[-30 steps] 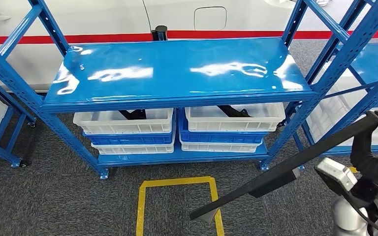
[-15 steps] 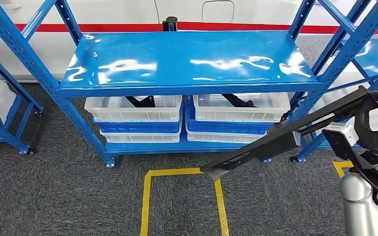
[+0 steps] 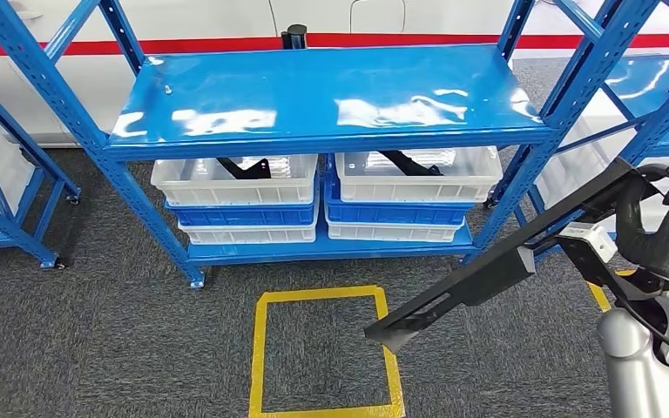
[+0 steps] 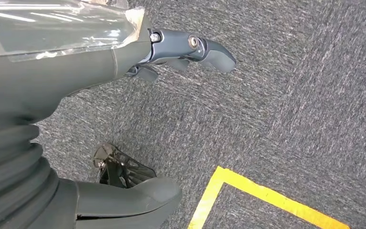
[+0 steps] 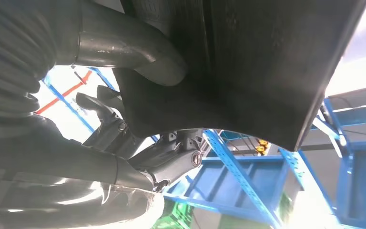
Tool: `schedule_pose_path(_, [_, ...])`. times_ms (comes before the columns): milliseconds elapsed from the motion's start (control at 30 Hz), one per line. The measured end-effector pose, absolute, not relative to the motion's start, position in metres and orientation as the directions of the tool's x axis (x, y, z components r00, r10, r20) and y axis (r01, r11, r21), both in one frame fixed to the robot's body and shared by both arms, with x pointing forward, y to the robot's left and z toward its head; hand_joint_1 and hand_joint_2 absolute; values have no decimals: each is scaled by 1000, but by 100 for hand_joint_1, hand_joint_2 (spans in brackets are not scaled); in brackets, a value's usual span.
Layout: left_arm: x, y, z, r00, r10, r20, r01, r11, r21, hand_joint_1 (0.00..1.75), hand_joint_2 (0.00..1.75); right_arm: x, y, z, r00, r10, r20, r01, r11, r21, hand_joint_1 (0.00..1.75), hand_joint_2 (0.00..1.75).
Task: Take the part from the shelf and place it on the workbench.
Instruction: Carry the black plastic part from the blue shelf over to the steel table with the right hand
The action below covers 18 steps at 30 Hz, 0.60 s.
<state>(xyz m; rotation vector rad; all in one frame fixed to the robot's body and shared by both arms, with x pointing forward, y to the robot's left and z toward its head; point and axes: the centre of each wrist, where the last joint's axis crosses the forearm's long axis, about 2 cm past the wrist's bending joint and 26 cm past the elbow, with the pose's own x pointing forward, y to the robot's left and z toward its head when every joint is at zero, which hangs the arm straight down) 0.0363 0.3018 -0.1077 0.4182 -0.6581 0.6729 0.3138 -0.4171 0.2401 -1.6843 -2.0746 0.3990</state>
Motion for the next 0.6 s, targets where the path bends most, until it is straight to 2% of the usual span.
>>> schedule_pose_path(600, [38,305,-108,608,412,679,-664,733,150,0,175,317,-413,257,-181,982,51,870,184,-457,175,175])
